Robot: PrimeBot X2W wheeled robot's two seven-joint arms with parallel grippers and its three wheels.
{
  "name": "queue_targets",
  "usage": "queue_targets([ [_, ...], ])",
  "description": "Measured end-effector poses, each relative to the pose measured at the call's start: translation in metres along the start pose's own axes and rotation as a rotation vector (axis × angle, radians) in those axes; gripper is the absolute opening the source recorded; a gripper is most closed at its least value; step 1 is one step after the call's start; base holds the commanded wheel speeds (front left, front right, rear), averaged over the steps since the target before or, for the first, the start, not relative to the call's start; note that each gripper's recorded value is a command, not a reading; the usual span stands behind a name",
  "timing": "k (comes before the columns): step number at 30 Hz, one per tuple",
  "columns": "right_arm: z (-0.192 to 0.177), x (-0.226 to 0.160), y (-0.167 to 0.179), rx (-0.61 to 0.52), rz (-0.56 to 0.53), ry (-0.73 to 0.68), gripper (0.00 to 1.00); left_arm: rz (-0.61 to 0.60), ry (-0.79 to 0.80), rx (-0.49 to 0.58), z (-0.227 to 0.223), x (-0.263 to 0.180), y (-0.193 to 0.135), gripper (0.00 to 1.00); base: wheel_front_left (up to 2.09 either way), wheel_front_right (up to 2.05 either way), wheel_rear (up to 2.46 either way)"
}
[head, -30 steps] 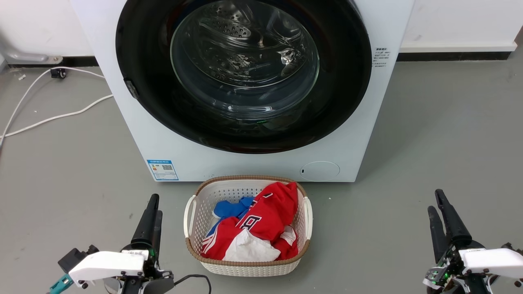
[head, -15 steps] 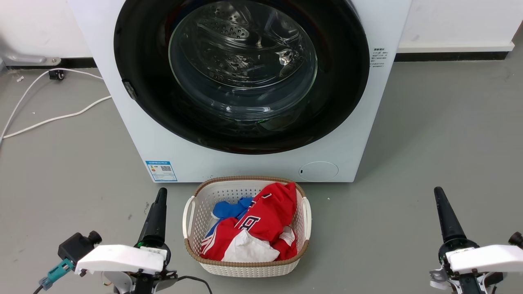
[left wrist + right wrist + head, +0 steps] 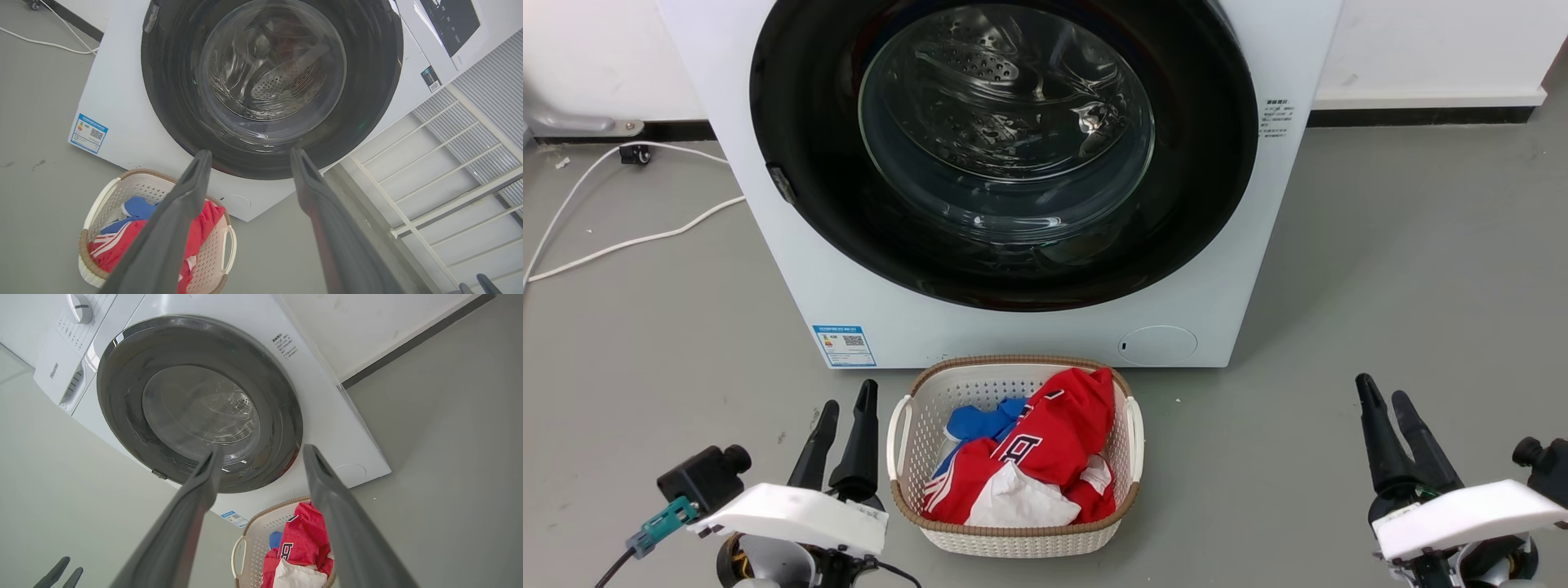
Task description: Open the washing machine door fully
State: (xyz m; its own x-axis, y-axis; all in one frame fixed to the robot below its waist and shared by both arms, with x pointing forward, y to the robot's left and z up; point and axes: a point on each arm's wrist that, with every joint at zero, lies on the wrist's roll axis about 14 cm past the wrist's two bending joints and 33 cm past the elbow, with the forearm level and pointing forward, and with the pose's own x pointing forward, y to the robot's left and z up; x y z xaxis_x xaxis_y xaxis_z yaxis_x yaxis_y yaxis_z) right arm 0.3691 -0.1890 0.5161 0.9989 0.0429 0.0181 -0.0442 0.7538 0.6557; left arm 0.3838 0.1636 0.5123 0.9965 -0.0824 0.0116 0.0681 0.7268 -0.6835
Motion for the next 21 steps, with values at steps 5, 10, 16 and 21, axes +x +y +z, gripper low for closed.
queue_targets([
  [5, 0.0027, -0.0009, 0.0056, -0.130, 0.022, 0.004, 1.00, 0.001, 0.000, 0.126, 0.0003, -0.0003, -0.0011, 1.00, 0.00, 0.00, 0.00],
  [10, 0.0050, -0.0023, 0.0077, -0.203, 0.028, -0.002, 1.00, -0.004, -0.003, 0.203, 0.0014, -0.0002, -0.0029, 1.00, 0.00, 0.00, 0.00],
  [16, 0.0082, -0.0031, 0.0103, -0.295, 0.032, -0.011, 1.00, -0.010, -0.010, 0.306, 0.0036, -0.0001, -0.0041, 1.00, 0.00, 0.00, 0.00],
  [21, 0.0089, -0.0041, 0.0109, -0.364, 0.030, -0.013, 1.00, -0.016, -0.012, 0.384, 0.0036, 0.0000, -0.0057, 1.00, 0.00, 0.00, 0.00],
])
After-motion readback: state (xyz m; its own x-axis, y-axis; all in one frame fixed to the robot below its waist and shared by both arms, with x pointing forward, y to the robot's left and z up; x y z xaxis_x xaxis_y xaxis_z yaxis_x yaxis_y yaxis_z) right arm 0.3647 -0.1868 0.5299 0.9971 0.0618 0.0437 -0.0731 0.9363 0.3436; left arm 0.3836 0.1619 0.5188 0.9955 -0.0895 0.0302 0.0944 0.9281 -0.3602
